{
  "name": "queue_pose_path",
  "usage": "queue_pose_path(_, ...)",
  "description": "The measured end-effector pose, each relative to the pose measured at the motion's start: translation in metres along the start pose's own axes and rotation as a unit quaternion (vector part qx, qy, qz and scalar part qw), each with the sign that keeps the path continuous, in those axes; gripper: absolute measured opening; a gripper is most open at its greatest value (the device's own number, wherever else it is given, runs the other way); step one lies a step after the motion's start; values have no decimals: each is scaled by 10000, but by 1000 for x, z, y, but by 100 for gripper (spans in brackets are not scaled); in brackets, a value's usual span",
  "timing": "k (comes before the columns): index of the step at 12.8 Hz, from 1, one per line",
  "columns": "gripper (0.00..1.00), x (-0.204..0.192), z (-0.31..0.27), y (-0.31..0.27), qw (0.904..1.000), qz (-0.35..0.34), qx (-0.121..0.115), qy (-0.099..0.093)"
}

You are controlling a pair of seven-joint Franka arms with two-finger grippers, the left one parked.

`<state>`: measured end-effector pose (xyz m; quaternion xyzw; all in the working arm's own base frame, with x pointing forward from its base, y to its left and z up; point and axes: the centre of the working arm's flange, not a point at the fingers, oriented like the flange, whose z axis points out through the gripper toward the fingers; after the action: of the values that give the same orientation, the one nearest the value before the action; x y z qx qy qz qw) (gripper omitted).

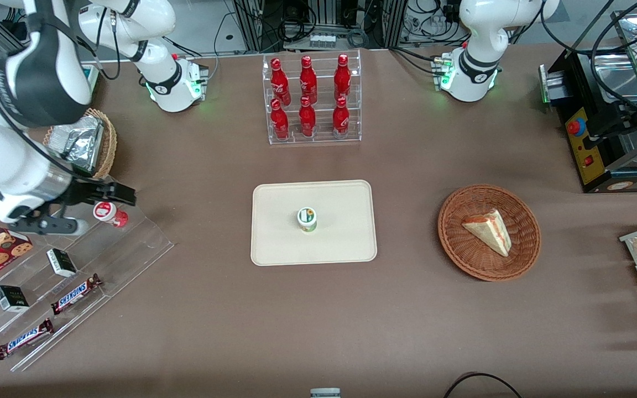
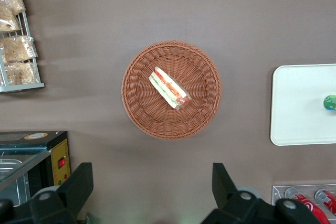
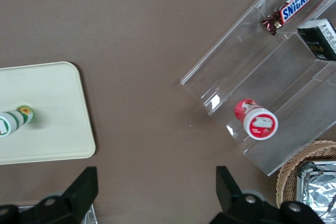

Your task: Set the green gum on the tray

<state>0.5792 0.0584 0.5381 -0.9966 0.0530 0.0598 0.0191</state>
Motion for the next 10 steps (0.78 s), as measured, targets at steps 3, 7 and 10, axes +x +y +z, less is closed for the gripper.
queue_pose_path(3,100,-9,-8,28,9999,-101,34,2)
queue_pose_path(7,100,-32,-25,60,9998,-127,51,-158)
queue_pose_path(10,100,-44,-36,70,9997,-115,48,-195)
